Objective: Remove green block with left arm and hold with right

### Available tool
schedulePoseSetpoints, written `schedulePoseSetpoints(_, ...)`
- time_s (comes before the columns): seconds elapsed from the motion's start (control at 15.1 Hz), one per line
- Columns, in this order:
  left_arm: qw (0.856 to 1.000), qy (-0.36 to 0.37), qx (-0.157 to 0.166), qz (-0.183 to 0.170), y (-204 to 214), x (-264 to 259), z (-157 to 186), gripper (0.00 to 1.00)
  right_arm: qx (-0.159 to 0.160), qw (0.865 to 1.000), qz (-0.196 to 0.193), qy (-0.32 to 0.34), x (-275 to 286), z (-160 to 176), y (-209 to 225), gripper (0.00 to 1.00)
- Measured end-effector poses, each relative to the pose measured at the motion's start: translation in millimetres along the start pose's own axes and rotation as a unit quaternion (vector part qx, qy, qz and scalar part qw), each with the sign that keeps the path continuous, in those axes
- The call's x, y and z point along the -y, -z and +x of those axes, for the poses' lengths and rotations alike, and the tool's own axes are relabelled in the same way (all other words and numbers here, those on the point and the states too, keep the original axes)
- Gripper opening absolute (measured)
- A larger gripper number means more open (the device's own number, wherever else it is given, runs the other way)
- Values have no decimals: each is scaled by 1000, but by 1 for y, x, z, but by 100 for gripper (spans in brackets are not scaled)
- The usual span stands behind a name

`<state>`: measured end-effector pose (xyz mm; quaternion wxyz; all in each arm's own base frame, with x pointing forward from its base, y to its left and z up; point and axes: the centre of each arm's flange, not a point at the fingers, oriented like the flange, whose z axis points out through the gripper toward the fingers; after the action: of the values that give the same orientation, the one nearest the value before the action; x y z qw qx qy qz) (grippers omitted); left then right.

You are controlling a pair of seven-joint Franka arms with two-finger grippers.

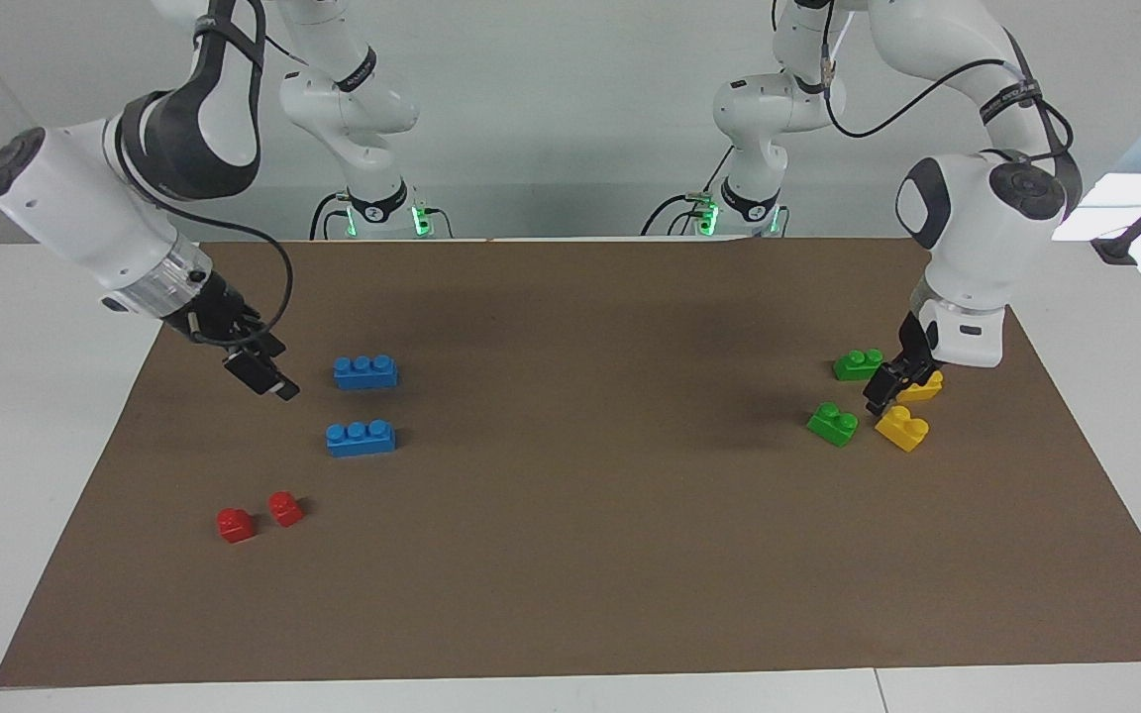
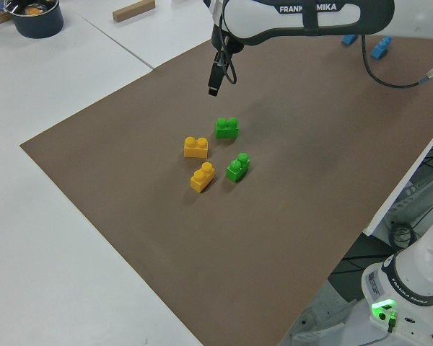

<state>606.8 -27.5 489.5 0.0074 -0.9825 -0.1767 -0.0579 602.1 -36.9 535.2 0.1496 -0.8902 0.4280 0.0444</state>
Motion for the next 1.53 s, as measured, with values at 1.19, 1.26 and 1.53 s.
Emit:
schedulePoseSetpoints(1.19,982,-174,71,17,143,19,-46,100,-22,918,-152,366,-34,-86,120,100)
schedulePoseSetpoints(1.26,981,-180,69,16,142,19,-44,100,-28,917,-149,369,-33,-89,121,100)
schedulePoseSetpoints(1.53,981,-184,63,10,146,15,-43,100,-34,916,-149,372,-32,-90,117,100)
